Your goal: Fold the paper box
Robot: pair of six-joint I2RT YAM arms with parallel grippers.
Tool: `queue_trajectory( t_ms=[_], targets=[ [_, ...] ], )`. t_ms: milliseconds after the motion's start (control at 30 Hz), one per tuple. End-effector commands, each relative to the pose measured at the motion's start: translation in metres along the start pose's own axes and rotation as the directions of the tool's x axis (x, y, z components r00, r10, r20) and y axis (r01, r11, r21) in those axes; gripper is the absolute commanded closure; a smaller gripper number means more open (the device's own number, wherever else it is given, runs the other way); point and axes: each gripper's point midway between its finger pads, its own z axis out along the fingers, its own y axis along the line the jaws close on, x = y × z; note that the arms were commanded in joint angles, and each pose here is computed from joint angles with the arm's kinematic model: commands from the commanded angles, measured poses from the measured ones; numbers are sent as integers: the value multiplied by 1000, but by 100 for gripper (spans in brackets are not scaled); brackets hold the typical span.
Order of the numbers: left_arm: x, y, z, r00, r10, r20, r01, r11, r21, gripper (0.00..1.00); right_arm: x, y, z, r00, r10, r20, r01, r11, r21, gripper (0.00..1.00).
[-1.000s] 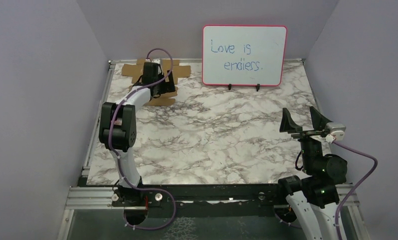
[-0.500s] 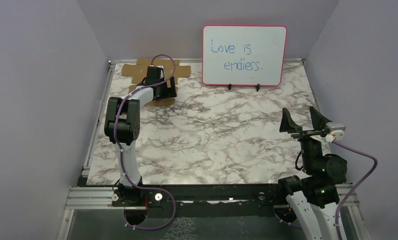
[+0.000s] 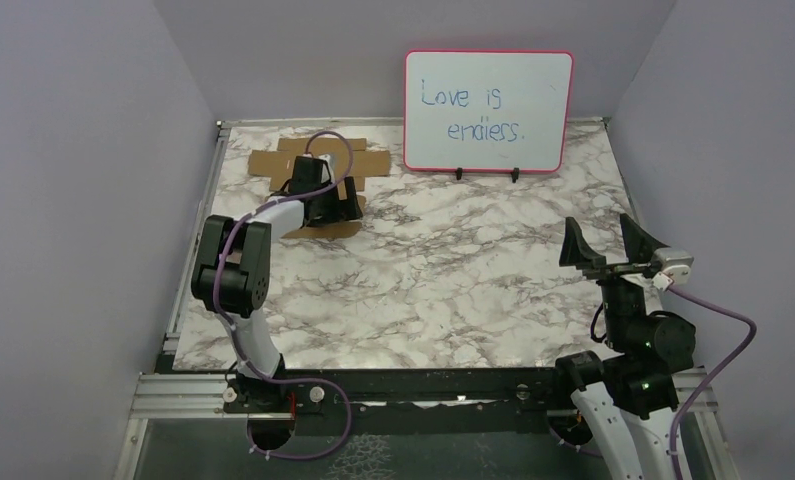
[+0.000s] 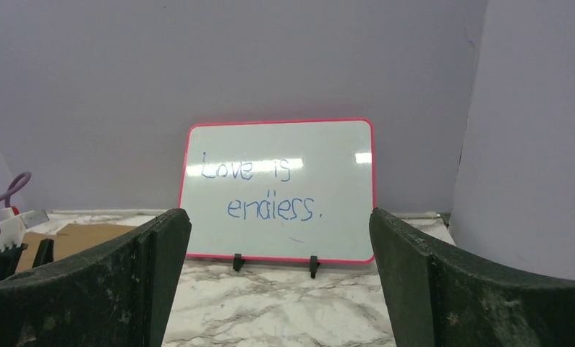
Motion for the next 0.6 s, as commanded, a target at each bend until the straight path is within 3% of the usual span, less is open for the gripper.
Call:
queue_trajectory(
  t_ms=[0,300,567],
  targets=[
    [90,-22,-19,968,-70,-239,80,996,32,1,-9,6,-4,999,17,30,-16,999,-32,0],
    [164,-57,-68,942,-76,-327,109,990,86,1,-13,8,-6,999,23,43,-21,999,-46,0],
    [200,-85,-112,941,-126,-313,177,974,140,1,-15,9,-6,999,25,45,-22,998,-52,0]
  ],
)
